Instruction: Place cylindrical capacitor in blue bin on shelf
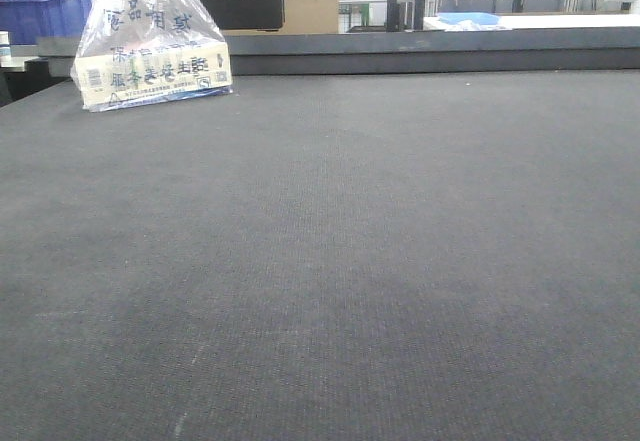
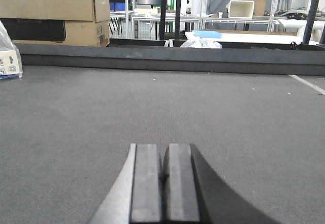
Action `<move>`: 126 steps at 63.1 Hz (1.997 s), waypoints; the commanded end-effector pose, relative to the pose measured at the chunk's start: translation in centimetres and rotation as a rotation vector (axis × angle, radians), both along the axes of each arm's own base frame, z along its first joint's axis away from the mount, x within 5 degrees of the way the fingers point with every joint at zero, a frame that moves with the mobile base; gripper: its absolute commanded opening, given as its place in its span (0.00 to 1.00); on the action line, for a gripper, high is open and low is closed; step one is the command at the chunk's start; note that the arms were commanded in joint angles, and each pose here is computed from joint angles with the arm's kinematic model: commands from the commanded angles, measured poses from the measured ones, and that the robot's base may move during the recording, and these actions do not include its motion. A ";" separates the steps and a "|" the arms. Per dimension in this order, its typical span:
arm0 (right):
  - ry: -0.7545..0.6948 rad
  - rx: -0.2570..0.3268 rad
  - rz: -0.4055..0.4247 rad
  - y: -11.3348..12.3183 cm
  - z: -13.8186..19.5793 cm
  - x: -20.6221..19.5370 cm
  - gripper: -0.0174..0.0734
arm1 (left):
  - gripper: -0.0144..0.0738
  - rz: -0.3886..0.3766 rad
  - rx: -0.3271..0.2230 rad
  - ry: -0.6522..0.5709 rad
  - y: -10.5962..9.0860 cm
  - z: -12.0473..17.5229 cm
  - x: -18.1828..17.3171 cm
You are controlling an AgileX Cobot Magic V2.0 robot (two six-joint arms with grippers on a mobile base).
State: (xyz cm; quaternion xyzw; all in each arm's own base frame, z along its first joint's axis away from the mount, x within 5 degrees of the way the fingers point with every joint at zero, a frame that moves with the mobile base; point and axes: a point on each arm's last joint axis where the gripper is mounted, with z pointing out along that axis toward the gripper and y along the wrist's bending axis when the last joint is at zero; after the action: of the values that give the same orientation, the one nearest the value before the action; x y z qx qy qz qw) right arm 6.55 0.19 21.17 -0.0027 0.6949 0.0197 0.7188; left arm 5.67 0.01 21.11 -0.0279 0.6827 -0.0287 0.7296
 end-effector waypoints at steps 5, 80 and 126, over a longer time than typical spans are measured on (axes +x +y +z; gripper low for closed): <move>0.012 0.002 0.002 0.0 0.9 -0.1 0.01 | 0.04 -0.007 -0.029 0.005 0.0 1.1 -0.3; 1.174 0.073 0.128 2.2 6.9 14.6 0.01 | 0.04 0.067 -0.005 1.063 0.4 12.0 17.0; 1.274 0.013 0.037 2.1 2.5 19.5 0.65 | 0.04 0.065 -0.005 1.045 0.4 12.0 17.2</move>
State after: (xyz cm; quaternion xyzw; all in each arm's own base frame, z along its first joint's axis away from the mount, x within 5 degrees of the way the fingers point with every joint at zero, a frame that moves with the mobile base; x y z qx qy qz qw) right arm 25.39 2.26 23.91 0.0032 0.9878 0.0359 0.1516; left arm 22.80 0.55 32.77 -0.0630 0.9571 0.0128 0.2825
